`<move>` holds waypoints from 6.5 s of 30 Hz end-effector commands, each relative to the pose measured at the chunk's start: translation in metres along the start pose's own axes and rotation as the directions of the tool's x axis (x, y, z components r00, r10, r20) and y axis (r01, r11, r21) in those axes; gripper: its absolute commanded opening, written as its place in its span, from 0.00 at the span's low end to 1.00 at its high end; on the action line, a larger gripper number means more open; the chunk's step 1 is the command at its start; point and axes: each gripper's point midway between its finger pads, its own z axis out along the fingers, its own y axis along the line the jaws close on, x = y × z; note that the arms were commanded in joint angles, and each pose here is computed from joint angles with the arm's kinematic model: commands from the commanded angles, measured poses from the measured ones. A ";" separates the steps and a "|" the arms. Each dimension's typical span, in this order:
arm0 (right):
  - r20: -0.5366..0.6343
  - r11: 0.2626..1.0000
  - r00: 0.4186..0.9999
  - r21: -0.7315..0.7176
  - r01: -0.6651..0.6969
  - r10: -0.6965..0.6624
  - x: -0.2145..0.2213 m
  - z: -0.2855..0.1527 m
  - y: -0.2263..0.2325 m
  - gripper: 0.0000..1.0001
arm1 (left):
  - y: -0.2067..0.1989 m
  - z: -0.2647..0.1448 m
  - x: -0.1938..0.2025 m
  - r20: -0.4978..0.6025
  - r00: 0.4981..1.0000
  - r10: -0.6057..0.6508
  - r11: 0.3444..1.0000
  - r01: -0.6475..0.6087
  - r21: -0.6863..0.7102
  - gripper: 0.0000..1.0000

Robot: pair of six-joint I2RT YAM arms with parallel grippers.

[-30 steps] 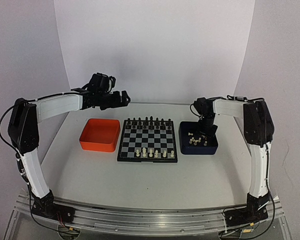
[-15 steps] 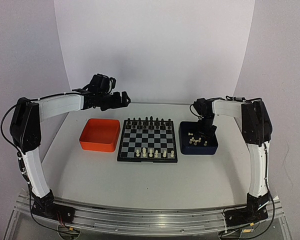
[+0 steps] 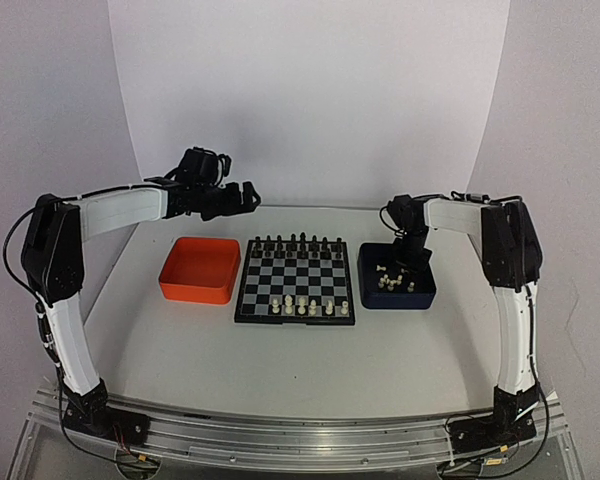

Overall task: Set up the chess pieces on the board
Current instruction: Pick up the chess piece from the storage box, then place the chess piece on the chessboard.

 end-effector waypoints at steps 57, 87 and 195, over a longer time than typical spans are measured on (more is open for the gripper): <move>0.013 0.994 1.000 -0.110 -0.008 0.009 -0.028 0.001 0.016 0.24 | -0.012 0.004 -0.022 0.042 0.999 -0.009 0.998 0.006 0.066 1.00; -0.014 0.996 0.997 -0.029 -0.082 0.081 -0.010 0.012 -0.010 0.19 | -0.009 0.005 -0.017 0.021 1.000 -0.023 0.997 0.021 0.075 1.00; 0.335 -0.114 0.685 -0.931 0.348 -0.646 0.167 -0.299 0.115 0.00 | -0.224 -0.110 0.055 -0.088 0.956 0.279 0.518 -0.072 0.853 0.59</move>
